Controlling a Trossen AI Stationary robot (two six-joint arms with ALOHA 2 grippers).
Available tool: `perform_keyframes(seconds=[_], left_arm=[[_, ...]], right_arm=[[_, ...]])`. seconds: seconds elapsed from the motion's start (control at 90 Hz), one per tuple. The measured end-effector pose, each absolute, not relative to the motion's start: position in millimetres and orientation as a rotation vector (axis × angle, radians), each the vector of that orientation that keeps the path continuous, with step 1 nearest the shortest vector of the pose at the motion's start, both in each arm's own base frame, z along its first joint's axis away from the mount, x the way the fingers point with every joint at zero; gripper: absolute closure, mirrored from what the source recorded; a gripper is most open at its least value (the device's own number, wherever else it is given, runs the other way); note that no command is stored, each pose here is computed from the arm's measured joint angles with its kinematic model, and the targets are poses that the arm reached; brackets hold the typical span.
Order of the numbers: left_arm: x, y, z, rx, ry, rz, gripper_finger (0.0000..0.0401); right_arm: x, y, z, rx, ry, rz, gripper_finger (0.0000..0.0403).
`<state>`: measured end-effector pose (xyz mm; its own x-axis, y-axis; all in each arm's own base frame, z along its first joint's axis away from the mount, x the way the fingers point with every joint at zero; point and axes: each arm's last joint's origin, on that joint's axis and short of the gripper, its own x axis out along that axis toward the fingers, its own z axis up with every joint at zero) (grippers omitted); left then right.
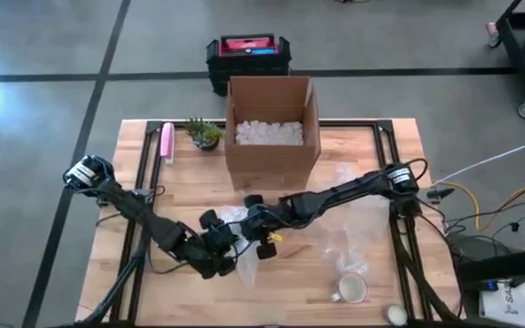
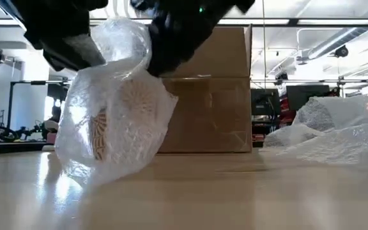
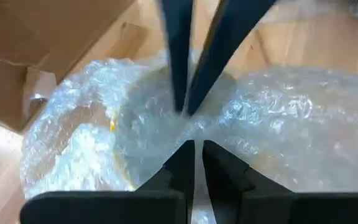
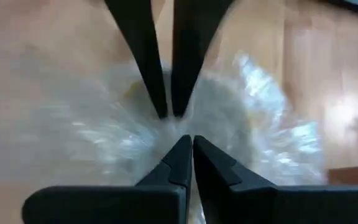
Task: Wrap mug
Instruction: Wrap the orange mug with the bubble wrap
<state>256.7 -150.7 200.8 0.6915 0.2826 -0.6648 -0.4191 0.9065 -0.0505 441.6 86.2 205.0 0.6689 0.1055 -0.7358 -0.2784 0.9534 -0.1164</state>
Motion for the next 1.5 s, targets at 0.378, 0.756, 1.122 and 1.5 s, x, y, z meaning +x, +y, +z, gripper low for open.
perform_keyframes(seconds=[0.378, 0.756, 1.122, 1.5], left_arm=[[256.6, -148.9, 202.9, -0.217, 0.700, 0.392, 0.0379], [253.0, -147.4, 224.9, -0.259, 0.688, 0.360, 0.0379], [250.7, -138.9, 223.5, -0.233, 0.688, 0.405, 0.0379], [249.1, -133.9, 193.0, -0.279, 0.729, 0.447, 0.0379]], right_arm=[[445.1, 100.0, 186.8, -0.255, 0.823, 0.237, 0.0401], [456.3, 82.2, 154.0, -0.204, 0.886, 0.185, 0.0401], [457.1, 85.0, 165.5, -0.209, 0.823, 0.175, 0.0401], [436.8, 71.1, 218.8, -0.328, 0.808, 0.090, 0.0401]])
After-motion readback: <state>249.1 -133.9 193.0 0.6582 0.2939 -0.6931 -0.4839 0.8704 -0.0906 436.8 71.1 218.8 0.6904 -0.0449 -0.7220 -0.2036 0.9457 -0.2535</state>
